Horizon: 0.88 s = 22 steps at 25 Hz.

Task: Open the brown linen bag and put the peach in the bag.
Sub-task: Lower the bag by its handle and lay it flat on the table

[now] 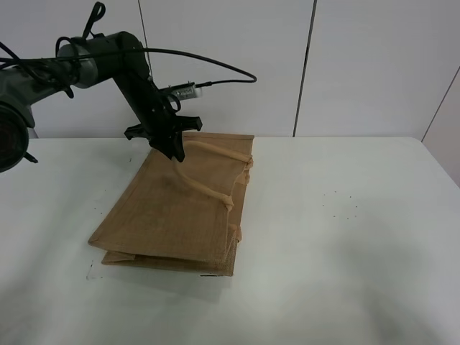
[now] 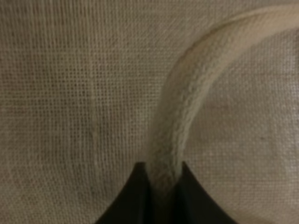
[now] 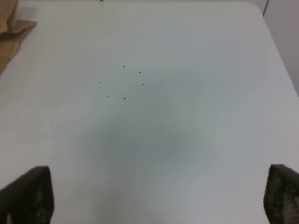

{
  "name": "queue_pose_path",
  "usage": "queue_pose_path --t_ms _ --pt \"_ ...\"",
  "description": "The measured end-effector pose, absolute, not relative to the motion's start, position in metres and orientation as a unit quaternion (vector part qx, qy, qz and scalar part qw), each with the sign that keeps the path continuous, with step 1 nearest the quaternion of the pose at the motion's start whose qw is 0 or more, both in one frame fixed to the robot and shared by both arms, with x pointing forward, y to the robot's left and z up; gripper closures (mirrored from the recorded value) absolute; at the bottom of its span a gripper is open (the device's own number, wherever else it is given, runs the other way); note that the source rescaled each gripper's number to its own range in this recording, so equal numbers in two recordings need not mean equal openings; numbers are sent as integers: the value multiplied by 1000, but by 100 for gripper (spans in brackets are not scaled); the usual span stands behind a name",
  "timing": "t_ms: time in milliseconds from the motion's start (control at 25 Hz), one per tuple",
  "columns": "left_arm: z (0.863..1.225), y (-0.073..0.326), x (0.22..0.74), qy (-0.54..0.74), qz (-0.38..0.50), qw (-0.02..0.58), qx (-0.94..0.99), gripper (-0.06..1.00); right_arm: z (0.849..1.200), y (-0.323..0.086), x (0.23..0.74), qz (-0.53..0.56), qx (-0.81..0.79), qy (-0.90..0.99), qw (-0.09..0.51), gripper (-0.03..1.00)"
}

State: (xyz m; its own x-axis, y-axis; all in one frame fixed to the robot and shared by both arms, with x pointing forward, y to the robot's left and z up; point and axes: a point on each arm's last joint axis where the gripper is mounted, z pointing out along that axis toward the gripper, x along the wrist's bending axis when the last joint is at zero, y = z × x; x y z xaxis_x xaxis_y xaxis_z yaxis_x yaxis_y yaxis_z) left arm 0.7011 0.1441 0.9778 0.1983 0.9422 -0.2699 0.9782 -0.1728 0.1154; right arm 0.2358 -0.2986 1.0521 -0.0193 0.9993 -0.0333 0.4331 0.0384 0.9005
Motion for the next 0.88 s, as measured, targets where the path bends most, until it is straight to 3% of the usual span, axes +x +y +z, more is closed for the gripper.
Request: queue_pose_path --t_ms 120,200,320,400,640,880 --pt "974 144 702 623 -69 129 768 88 1052 -299 236 370 586 611 383 -3" --pt "974 144 702 620 -69 130 771 68 1052 -299 236 370 586 611 383 -3" --pt "974 144 702 618 -69 130 772 29 1052 -299 236 370 586 611 383 -3" --pt "974 144 702 616 -70 131 773 15 1052 -299 236 370 586 611 383 -3" --pt "989 148 700 606 -44 132 783 7 1052 -299 236 370 586 611 383 -3" --pt "1017 170 701 618 68 91 778 6 1052 -299 236 370 586 611 383 -3"
